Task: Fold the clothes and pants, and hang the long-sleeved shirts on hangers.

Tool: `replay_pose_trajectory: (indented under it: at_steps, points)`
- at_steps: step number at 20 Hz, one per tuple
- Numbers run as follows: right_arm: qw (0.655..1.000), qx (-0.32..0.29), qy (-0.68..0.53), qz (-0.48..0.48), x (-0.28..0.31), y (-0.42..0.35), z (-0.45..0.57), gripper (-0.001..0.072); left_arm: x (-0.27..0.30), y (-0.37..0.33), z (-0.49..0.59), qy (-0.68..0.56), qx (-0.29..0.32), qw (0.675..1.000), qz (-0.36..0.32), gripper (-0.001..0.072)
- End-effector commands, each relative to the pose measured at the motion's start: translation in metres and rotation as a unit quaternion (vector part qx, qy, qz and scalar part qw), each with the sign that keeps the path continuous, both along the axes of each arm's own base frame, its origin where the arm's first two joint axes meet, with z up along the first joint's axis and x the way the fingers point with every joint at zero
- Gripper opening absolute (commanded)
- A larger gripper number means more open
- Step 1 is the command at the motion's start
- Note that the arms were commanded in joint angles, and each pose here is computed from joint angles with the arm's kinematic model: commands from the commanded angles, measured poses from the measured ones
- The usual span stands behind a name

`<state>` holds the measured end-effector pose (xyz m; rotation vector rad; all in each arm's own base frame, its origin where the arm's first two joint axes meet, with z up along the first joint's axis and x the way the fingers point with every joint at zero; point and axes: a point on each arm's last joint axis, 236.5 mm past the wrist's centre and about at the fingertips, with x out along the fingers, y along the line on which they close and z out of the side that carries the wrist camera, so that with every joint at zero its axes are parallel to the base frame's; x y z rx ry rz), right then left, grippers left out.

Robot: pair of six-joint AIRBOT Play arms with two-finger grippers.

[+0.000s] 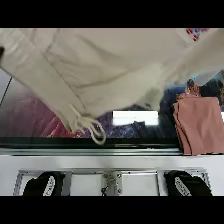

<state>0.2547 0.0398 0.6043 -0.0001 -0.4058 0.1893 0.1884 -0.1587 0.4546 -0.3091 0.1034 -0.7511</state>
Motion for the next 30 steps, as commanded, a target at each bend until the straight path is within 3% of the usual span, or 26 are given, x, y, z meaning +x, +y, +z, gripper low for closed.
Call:
replay_pose_trajectory:
  at_steps: [1,6,10,13,16,18,19,20,21,22,24,26,28,30]
  points:
    - [1.0,0.01,0.021,0.001,0.009,-0.002,-0.008,-0.0002,-0.019,-0.004,-0.028,0.062,-0.052,0.997,-0.001,0.0007]
    - [0.973,0.052,0.205,0.095,0.128,0.03,-0.109,-0.0002,0.012,0.008,-0.119,0.238,-0.109,0.965,0.028,0.0008]
    - [0.921,-0.004,0.366,0.135,0.251,0.081,-0.264,-0.0002,0.071,0.03,-0.204,0.35,-0.114,0.927,0.066,0.0008]
    - [0.907,0.002,0.404,0.119,0.324,0.095,-0.354,-0.0001,0.152,0.06,-0.257,0.354,-0.102,0.923,0.11,0.0007]
    - [0.911,0.05,0.398,0.099,0.358,0.09,-0.38,0.0,0.244,0.086,-0.306,0.351,-0.08,0.919,0.159,0.0008]
    - [0.922,0.062,0.373,0.086,0.366,0.08,-0.368,0.0037,0.293,0.088,-0.333,0.377,-0.07,0.911,0.149,0.0008]
    - [0.926,0.065,0.364,0.081,0.367,0.074,-0.362,0.0136,0.313,0.089,-0.34,0.39,-0.067,0.908,0.137,0.0091]
    - [0.927,0.067,0.361,0.077,0.365,0.067,-0.356,0.0338,0.331,0.091,-0.344,0.405,-0.072,0.903,0.124,0.0465]
    - [0.927,0.067,0.362,0.073,0.362,0.058,-0.352,0.053,0.344,0.094,-0.344,0.426,-0.09,0.893,0.117,0.0604]
    - [0.925,0.065,0.367,0.07,0.354,0.048,-0.345,0.0603,0.353,0.1,-0.339,0.436,-0.097,0.888,0.11,0.0603]
    - [0.919,0.059,0.383,0.065,0.332,0.029,-0.331,0.0569,0.356,0.12,-0.33,0.431,-0.072,0.892,0.112,0.0603]
    - [0.907,0.031,0.415,0.062,0.302,0.013,-0.327,0.0557,0.333,0.152,-0.344,0.448,0.012,0.882,0.145,0.0603]
    - [0.887,0.01,0.458,0.06,0.266,0.003,-0.338,0.0488,0.29,0.182,-0.379,0.495,0.09,0.845,0.182,0.0603]
    - [0.861,0.005,0.504,0.067,0.228,0.006,-0.36,0.0489,0.239,0.188,-0.423,0.556,0.104,0.803,0.186,0.0604]
